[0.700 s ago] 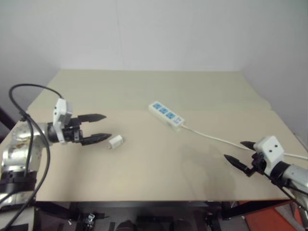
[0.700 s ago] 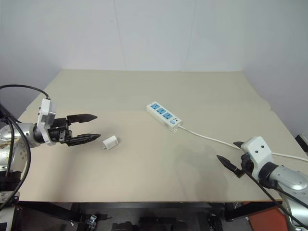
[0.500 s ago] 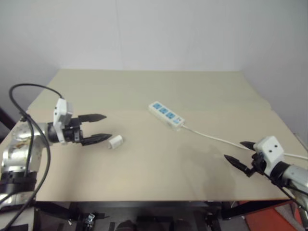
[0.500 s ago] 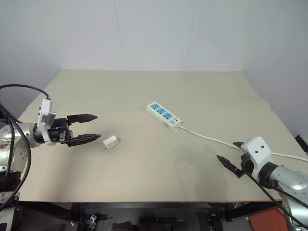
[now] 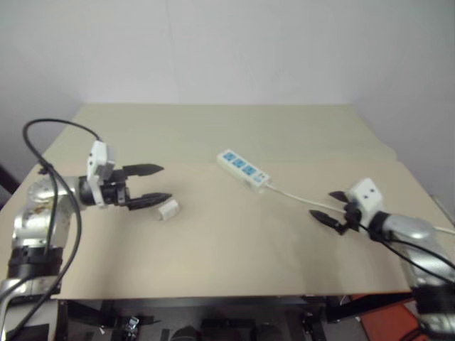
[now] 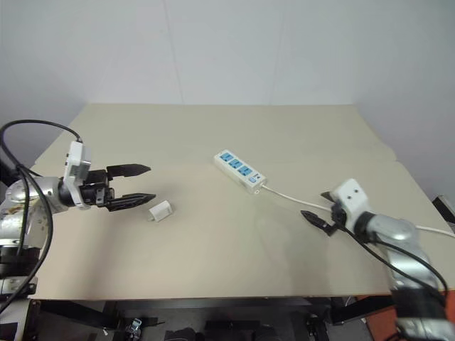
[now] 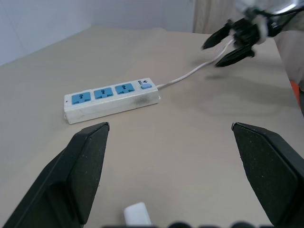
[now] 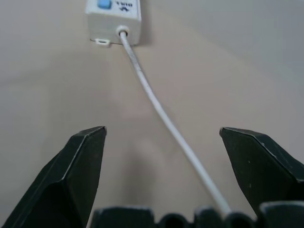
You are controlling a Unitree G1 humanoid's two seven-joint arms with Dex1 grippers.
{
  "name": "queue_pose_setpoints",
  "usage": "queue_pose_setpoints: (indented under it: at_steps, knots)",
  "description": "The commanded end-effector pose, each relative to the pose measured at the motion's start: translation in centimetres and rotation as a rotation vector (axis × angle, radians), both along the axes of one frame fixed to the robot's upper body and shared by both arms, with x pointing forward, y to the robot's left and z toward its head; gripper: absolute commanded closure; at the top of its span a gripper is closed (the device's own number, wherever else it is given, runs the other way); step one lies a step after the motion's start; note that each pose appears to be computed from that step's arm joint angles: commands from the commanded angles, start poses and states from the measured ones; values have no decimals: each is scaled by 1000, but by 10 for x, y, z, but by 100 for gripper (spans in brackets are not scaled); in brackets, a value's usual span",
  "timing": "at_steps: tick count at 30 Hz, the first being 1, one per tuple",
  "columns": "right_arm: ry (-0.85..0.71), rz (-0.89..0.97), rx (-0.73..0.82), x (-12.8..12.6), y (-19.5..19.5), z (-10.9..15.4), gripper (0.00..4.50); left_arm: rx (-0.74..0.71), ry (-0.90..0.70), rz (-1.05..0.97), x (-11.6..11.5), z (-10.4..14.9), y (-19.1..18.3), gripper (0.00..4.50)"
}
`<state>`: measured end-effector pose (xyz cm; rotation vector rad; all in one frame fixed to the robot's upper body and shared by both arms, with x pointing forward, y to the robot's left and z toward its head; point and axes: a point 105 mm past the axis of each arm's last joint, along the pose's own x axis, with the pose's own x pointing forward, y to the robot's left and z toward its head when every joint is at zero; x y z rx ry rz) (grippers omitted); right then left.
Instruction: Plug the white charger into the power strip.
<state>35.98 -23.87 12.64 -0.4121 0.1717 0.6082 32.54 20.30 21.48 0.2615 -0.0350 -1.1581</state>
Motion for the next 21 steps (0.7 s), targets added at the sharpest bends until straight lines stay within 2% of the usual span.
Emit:
queue_pose_setpoints:
  at_steps: [1, 8, 10, 12, 21]
  knots:
    - [-15, 22, 11, 25, 10, 4, 2, 27, -89, -41, -1, 19, -14, 0]
    - [81, 22, 49, 60, 26, -1, 2, 25, -119, -102, -3, 23, -34, 0]
    - [135, 91, 8, 58, 32, -6, 38, 39, -115, -122, -6, 20, -36, 0]
    - [162, 144, -28, 55, 36, -10, 93, 45, -114, -123, -7, 18, -36, 0]
    - [161, 172, -52, 52, 39, -13, 418, 40, -108, -93, -5, 13, -30, 0]
